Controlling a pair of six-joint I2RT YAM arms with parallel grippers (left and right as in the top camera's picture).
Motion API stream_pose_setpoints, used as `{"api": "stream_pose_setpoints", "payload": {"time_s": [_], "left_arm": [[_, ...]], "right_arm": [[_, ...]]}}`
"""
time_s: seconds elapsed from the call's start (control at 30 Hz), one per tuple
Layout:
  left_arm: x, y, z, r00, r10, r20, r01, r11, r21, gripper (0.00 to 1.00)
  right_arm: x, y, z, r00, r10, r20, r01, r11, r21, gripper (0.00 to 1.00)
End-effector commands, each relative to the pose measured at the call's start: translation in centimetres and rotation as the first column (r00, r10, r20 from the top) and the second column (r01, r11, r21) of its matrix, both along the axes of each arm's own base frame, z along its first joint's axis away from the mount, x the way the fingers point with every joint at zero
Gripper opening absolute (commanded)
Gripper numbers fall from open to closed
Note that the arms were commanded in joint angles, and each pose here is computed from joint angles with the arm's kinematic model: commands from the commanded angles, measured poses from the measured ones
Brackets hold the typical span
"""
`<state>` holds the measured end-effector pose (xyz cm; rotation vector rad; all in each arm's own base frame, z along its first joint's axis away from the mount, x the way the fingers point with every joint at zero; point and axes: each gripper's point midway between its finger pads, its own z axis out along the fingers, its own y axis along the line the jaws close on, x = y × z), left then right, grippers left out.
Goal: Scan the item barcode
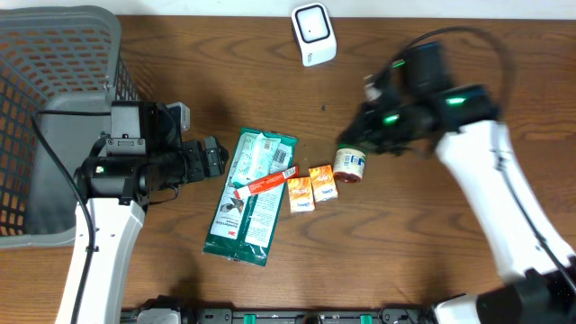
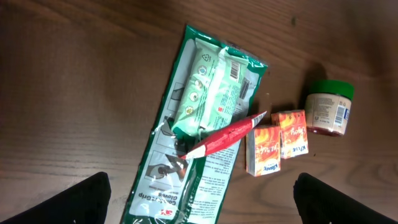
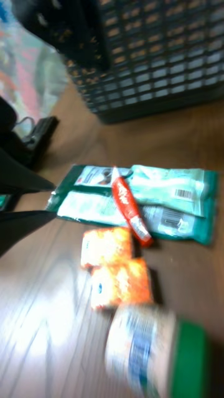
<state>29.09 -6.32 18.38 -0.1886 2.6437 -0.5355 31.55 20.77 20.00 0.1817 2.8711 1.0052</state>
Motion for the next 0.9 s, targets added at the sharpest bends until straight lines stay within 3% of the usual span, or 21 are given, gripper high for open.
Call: {"api": "stream_pose_setpoints", "payload": {"time_s": [0.0,0.03,0.1,0.3,0.4,0.67,0.77,0.87], "left_arm": [[0.2,0.0,0.6,1.0,-0.002,0.014,0.002,1.0,-0.007,0.94],[0.2,0.0,0.6,1.0,-0.002,0.014,0.002,1.0,-0.007,0.94],[0.2,0.0,0.6,1.0,-0.002,0.014,0.002,1.0,-0.007,0.94],[0.2,0.0,0.6,1.0,-0.002,0.014,0.002,1.0,-0.007,0.94],[0.2,0.0,0.6,1.0,-0.002,0.014,0.002,1.0,-0.007,0.94],[0.2,0.0,0.6,1.0,-0.002,0.014,0.002,1.0,-0.007,0.94],[0.2,0.0,0.6,1.0,-0.002,0.014,0.002,1.0,-0.007,0.94],[0.2,0.0,0.6,1.0,-0.002,0.014,0.002,1.0,-0.007,0.94]], "right_arm": [[-2.4,4.7,-4.0,0.976,-0.062,-0.21,0.069,0.997,0.027,0.35],[-2.6,5.6,-5.0,0.97,-0.069,-0.231,0.077,0.997,0.025,0.41],[-3.1,7.8,-6.9,0.963,-0.076,-0.26,0.085,0.996,0.025,0.42],[-3.9,13.8,-11.8,0.958,-0.079,-0.274,0.084,0.996,0.007,0.42],[-3.8,16.1,-13.4,0.967,-0.074,-0.245,0.08,0.997,0.017,0.37],[-3.3,17.0,-14.4,0.964,-0.132,-0.232,0.136,0.991,0.001,0.4],[-2.9,16.5,-14.8,0.965,-0.161,-0.208,0.159,0.987,-0.031,0.54],[-2.6,16.1,-15.3,0.964,-0.194,-0.18,0.185,0.981,-0.066,0.58]]}}
